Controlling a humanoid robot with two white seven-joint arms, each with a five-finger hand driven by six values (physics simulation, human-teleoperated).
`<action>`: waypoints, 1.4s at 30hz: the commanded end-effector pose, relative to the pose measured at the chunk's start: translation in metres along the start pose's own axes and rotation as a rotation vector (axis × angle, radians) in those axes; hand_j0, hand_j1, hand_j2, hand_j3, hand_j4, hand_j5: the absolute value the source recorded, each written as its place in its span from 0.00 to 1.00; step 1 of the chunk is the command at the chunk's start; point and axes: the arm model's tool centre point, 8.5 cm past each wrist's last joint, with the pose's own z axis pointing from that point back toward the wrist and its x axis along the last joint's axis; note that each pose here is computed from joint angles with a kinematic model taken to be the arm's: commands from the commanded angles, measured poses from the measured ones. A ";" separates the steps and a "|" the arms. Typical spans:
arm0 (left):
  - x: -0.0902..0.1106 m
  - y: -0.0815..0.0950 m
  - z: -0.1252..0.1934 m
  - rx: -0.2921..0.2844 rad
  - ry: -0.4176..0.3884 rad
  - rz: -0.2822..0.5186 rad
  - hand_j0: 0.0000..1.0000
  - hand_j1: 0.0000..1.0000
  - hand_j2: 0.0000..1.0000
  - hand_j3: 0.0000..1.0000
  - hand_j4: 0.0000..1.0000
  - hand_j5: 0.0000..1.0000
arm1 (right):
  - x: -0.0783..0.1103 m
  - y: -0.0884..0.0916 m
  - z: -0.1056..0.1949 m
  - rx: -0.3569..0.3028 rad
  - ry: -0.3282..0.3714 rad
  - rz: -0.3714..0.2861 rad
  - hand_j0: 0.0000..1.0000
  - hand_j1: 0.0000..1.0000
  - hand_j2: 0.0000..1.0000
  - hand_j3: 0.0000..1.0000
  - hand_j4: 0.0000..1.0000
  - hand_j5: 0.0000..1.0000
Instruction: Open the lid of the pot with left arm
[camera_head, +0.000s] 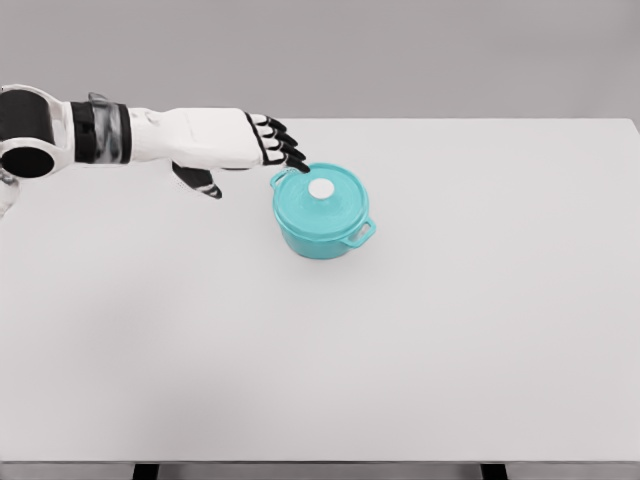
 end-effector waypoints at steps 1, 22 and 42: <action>0.025 -0.006 -0.041 -0.040 -0.125 0.062 1.00 1.00 1.00 1.00 1.00 1.00 | 0.000 0.000 0.000 0.000 0.000 0.000 1.00 1.00 1.00 1.00 1.00 1.00; -0.006 0.002 -0.097 -0.137 0.078 0.192 0.93 0.93 0.93 0.93 0.93 0.93 | 0.000 0.000 0.000 0.000 0.000 0.000 1.00 1.00 1.00 1.00 1.00 1.00; -0.008 -0.007 -0.120 -0.188 0.097 0.166 0.83 0.83 0.83 0.83 0.83 0.83 | 0.000 0.000 0.000 0.000 0.000 0.000 1.00 1.00 1.00 1.00 1.00 1.00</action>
